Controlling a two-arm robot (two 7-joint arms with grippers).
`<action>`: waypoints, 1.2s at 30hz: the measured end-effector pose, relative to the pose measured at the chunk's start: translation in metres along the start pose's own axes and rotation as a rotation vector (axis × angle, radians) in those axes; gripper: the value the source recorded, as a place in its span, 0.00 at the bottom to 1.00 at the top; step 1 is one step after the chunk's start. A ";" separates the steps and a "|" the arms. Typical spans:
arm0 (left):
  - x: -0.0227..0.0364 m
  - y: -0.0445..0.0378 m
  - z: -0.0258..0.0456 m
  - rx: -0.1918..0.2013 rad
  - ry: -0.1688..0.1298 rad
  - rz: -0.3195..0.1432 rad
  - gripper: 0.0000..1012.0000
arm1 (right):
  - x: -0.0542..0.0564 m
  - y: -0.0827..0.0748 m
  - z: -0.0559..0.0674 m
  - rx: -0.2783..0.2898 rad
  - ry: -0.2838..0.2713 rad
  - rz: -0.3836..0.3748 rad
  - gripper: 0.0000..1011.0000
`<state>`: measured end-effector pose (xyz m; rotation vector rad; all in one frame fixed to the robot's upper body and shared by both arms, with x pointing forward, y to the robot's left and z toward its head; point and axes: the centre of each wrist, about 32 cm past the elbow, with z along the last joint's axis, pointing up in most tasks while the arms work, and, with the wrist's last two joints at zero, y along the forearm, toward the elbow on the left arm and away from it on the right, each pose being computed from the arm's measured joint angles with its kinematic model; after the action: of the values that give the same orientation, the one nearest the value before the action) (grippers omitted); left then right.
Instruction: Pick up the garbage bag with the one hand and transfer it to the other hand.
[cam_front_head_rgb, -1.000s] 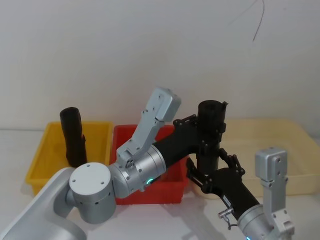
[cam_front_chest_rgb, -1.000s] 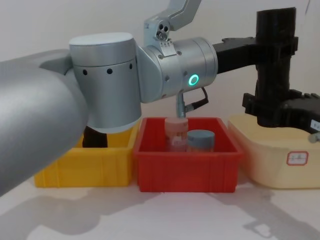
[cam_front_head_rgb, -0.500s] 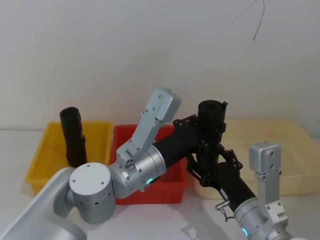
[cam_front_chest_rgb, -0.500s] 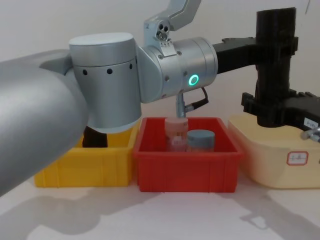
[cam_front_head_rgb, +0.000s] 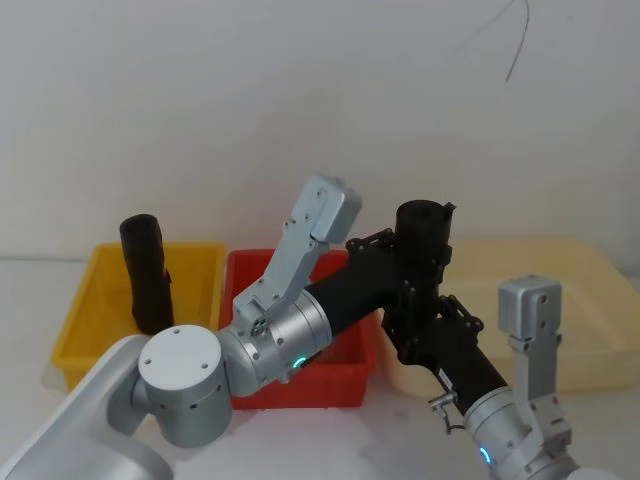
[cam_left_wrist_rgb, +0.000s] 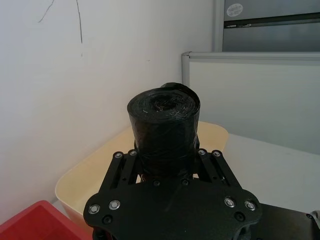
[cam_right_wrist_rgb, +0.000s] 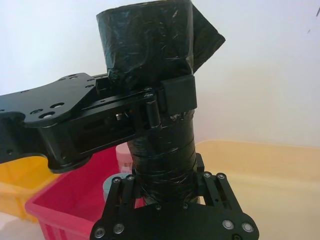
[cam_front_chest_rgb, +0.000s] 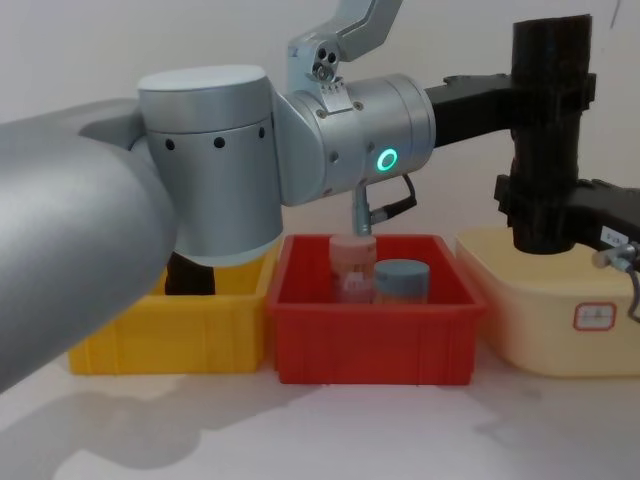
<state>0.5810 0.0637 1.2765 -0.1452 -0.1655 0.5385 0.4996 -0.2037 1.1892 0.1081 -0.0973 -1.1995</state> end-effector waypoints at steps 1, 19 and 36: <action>0.0000 0.0000 0.0000 0.000 0.000 0.000 0.45 | 0.000 0.000 0.000 0.002 0.004 -0.001 0.56; 0.0000 0.0000 0.0000 0.000 0.000 0.000 0.60 | 0.001 0.002 0.001 0.025 0.027 -0.020 0.56; 0.0000 0.0000 0.0000 0.000 0.000 0.000 0.99 | 0.008 0.000 0.002 0.035 0.033 -0.050 0.56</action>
<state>0.5810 0.0637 1.2765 -0.1450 -0.1653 0.5384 0.5025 -0.2108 1.1911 0.1617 -0.0873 -1.2456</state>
